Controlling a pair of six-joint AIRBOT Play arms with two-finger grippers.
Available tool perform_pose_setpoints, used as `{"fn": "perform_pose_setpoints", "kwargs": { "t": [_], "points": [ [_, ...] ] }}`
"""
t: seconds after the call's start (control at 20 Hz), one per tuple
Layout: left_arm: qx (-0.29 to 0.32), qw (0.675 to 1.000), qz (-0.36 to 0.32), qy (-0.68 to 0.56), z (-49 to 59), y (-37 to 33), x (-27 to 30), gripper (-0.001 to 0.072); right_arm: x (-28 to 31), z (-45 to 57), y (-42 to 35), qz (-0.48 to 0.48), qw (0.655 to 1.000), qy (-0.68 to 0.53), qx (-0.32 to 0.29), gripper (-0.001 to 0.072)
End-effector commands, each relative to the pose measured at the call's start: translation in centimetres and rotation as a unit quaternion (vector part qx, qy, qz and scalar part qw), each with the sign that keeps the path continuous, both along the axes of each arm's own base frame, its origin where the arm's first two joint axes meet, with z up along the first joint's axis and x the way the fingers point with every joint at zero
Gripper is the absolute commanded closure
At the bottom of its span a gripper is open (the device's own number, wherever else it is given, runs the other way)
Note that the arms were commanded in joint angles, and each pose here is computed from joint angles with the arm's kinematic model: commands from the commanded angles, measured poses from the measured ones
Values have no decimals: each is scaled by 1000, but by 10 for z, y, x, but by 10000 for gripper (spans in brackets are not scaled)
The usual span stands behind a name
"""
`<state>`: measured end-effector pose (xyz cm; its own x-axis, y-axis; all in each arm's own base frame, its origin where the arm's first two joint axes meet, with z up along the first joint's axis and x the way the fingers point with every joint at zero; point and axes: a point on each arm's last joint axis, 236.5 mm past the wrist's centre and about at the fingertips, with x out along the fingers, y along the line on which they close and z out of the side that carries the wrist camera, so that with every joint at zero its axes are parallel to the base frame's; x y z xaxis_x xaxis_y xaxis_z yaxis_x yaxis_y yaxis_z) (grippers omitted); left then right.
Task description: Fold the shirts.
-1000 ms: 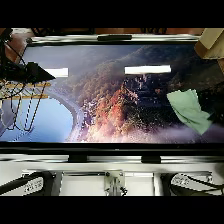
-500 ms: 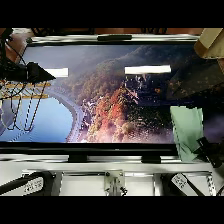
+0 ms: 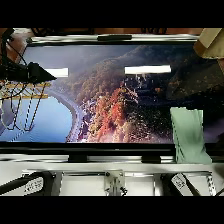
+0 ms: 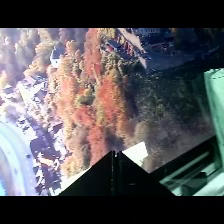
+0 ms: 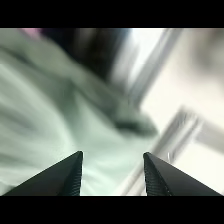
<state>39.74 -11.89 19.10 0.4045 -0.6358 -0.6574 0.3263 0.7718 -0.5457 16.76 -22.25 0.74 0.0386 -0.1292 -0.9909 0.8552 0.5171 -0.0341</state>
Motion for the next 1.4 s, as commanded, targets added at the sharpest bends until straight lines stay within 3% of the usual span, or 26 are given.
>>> {"fn": "perform_pose_setpoints", "kwargs": {
  "t": [0.0, 0.1, 0.15, 0.25, 0.35, 0.4, 0.45, 0.5, 0.6, 0.9, 1.35],
  "points": [
    [94, 995, 28, -19, -23, 24, 17, 670, 133, 165, -38, 76, 948, -255, -176, 220],
    [201, 977, 61, -28, -47, 53, 38, 670, 222, 259, 19, 167, 867, -416, -219, 220],
    [248, 966, 72, -16, -58, 64, 43, 670, 254, 281, 64, 220, 834, -459, -211, 219],
    [356, 929, 86, 44, -88, 88, 37, 670, 294, 259, 169, 342, 810, -447, -166, 220],
    [435, 891, 67, 110, -120, 99, 21, 660, 302, 188, 252, 432, 822, -354, -110, 219],
    [432, 891, 50, 135, -134, 90, 15, 482, 299, 151, 280, 441, 839, -309, -71, 220],
    [411, 897, 42, 155, -147, 75, 9, 118, 292, 121, 300, 439, 856, -272, -27, 220],
    [387, 905, 51, 170, -155, 63, 6, -13, 283, 95, 316, 434, 869, -237, 23, 220],
    [341, 923, 45, 171, -162, 40, 5, -13, 264, 66, 327, 436, 879, -179, 73, 219],
    [310, 940, 52, 134, -157, 25, 23, -13, 214, 38, 285, 446, 894, -25, 41, 219],
    [301, 946, 54, 112, -155, 18, 33, -13, 223, 37, 284, 449, 892, -40, 31, 219]
  ]
}}
